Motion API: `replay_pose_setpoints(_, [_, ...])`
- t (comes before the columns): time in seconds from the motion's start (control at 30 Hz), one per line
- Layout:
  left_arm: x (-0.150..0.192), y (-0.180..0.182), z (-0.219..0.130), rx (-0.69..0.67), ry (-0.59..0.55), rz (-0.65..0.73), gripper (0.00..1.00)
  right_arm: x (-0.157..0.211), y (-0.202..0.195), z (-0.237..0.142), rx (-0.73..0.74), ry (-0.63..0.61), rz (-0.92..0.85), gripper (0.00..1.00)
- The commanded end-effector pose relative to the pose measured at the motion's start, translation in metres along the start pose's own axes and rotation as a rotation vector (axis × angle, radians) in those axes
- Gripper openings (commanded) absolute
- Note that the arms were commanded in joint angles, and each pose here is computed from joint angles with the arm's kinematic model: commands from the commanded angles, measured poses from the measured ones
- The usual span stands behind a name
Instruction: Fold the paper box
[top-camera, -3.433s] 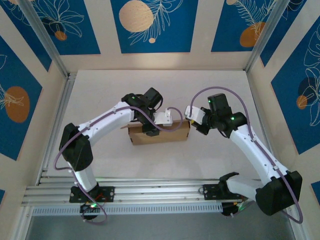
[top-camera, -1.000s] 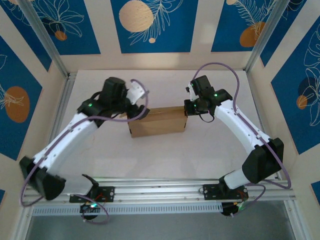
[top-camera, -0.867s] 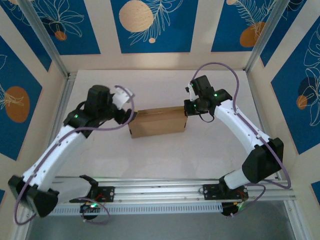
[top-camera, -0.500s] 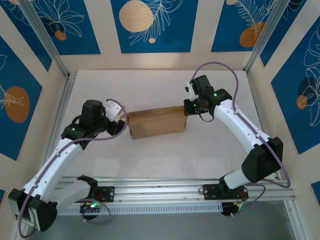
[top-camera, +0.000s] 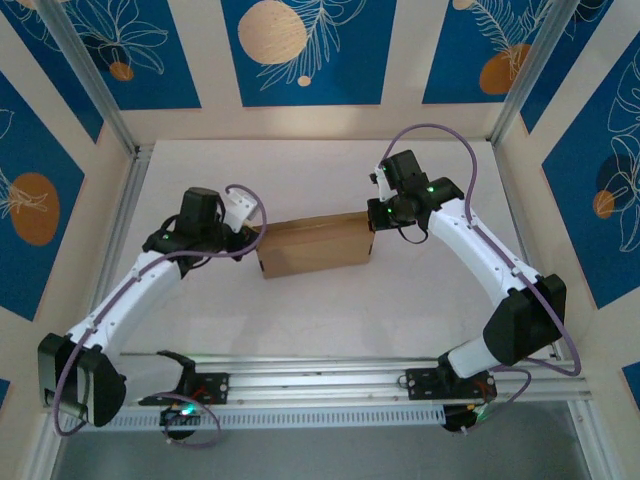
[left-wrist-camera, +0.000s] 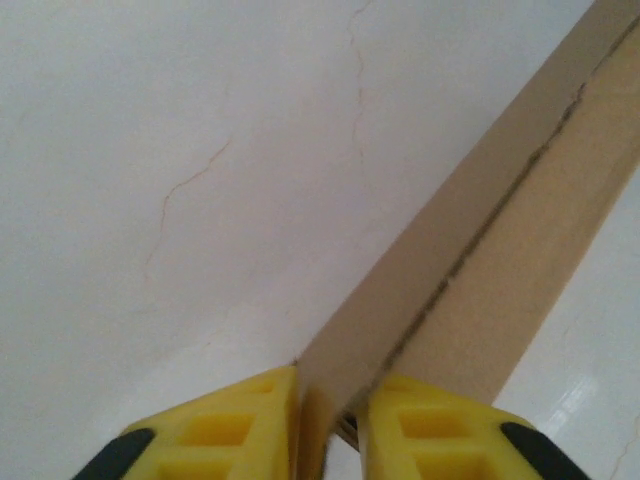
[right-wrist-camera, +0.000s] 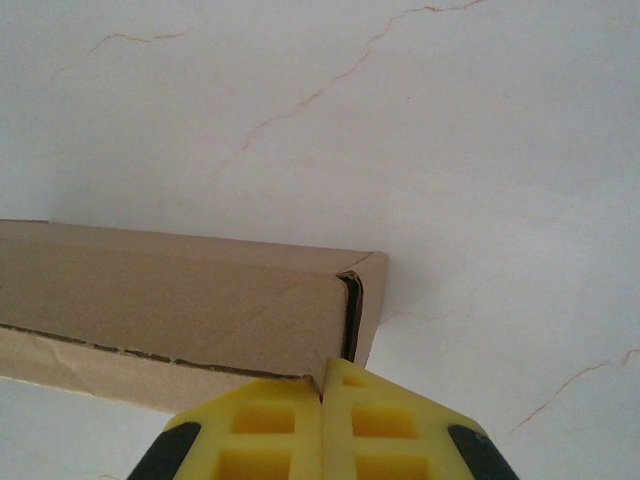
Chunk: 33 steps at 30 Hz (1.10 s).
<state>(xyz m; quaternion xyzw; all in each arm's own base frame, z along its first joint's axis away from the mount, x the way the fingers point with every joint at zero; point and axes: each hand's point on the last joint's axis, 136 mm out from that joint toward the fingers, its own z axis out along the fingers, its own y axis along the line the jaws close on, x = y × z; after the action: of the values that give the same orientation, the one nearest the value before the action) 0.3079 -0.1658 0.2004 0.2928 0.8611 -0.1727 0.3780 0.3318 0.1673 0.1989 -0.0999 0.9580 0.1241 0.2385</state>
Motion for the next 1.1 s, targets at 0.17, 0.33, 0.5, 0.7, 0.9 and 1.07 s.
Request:
replay_pose_setpoints(0.17, [-0.032,0.003,-0.008,0.013,-0.074,-0.206,0.0,0.019,0.006,0.005,-0.009,0.069,-0.005,0.0])
replay_pose_setpoints(0.33, [-0.036,0.005,0.0,0.015,-0.067,-0.343,0.0,0.022,0.007,0.009,-0.005,0.08,0.002,0.0])
replay_pose_setpoints(0.5, [-0.039,0.013,0.0,-0.029,-0.096,-0.483,0.0,0.025,0.007,0.013,0.013,0.084,0.028,0.0])
replay_pose_setpoints(0.7, [-0.039,0.021,0.001,-0.082,-0.117,-0.59,0.0,0.026,0.011,0.013,-0.005,0.085,0.056,0.0])
replay_pose_setpoints(0.9, [-0.034,0.021,0.009,-0.102,-0.106,-0.594,0.0,0.027,0.012,0.013,-0.007,0.089,0.056,0.0])
replay_pose_setpoints(1.07, [-0.02,0.021,0.014,-0.137,-0.092,-0.575,0.0,0.028,0.011,0.013,-0.002,0.087,0.054,0.0])
